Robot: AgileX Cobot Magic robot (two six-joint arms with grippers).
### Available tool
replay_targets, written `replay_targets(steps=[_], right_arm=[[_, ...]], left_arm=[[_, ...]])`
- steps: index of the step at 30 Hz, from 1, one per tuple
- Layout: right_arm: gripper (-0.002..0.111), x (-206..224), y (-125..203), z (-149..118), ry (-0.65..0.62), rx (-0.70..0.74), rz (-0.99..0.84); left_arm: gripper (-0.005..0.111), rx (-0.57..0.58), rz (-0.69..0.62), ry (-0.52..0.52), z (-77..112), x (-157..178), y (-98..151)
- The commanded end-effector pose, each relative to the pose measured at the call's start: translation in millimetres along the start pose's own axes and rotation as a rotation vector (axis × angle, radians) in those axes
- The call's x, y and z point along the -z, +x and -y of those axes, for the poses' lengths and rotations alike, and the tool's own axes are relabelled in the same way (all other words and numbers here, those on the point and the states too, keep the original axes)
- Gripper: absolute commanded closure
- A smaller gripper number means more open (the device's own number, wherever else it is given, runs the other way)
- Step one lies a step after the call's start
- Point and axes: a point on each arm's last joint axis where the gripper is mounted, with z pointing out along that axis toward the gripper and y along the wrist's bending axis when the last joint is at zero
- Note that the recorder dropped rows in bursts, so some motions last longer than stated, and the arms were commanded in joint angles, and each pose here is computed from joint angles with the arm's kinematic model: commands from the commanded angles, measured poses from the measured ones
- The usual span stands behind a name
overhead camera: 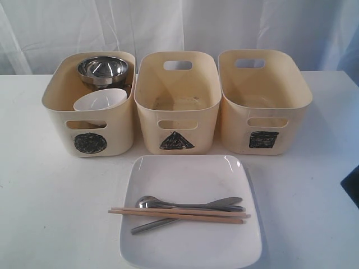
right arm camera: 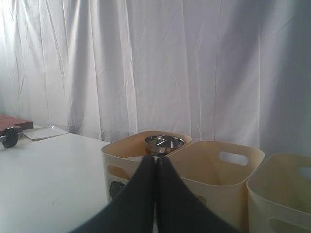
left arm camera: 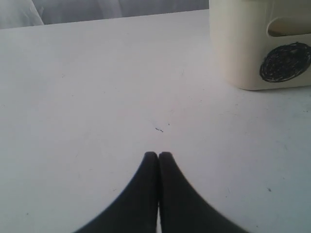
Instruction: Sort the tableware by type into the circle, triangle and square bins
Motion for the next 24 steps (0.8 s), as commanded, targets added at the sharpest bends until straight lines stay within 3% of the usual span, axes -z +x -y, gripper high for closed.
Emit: replay_targets(steps=[1, 13, 21, 24], right_arm=[[0.108, 0, 0, 0, 0.003, -0.005, 0.004], [0.108, 0, 5, -1, -0.012, 0.039, -0.05], [0.108, 1, 8, -2, -0.019, -0.014, -0.092], [0.108, -1, -7, -3, -0.03, 0.05, -0.099]], left_arm=[[0.107, 0.032, -0.008, 0.017, 1.5, 0, 2], [0.107, 0.032, -0.014, 0.019, 1.6, 0, 2], [0.107, 0.027, -0.028, 0.024, 2.1, 0, 4], [0.107, 0.027, -0.028, 0.024, 2.1, 0, 4]])
